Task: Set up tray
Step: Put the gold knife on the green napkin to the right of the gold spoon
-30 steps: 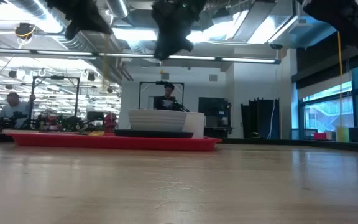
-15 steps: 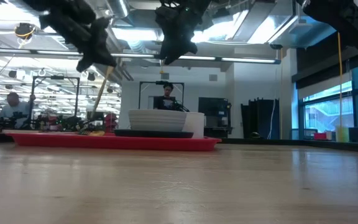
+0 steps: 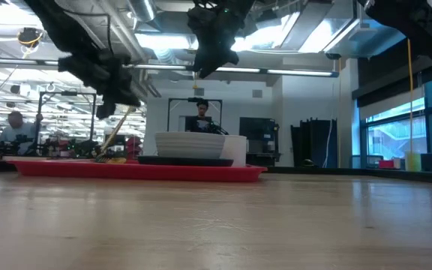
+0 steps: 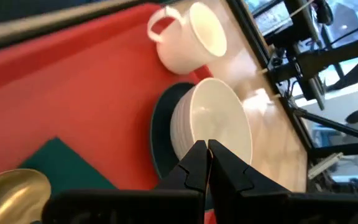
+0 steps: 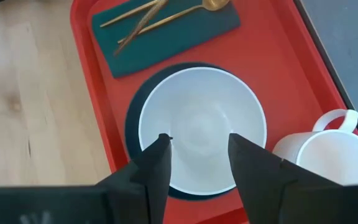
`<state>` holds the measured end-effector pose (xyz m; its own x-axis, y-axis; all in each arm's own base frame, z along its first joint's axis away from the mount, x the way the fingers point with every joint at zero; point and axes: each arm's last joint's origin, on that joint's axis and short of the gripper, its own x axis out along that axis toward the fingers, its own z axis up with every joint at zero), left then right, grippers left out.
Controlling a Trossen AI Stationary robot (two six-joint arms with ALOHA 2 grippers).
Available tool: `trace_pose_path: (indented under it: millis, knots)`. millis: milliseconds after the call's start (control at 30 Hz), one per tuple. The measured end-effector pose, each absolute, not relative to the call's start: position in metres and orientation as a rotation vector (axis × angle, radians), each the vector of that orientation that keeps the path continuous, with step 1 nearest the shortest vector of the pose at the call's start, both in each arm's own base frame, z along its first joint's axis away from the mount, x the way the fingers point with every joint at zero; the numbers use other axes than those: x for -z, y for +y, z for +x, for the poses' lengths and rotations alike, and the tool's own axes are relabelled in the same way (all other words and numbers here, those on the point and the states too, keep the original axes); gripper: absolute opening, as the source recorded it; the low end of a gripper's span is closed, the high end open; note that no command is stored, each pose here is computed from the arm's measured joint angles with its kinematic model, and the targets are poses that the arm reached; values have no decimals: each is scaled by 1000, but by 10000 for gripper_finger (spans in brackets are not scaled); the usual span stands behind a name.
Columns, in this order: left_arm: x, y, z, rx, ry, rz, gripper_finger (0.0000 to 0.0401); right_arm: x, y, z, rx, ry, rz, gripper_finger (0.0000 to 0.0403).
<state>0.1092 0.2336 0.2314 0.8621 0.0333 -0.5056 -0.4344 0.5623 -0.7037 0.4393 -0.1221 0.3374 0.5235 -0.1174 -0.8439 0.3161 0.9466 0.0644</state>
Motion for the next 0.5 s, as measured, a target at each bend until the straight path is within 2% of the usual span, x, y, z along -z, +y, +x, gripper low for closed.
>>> trace_pose_path:
  millis: [500]
  knots:
    - [-186,256,116,-292,550,-1047,2,-337,-122,439,262,988,221,161]
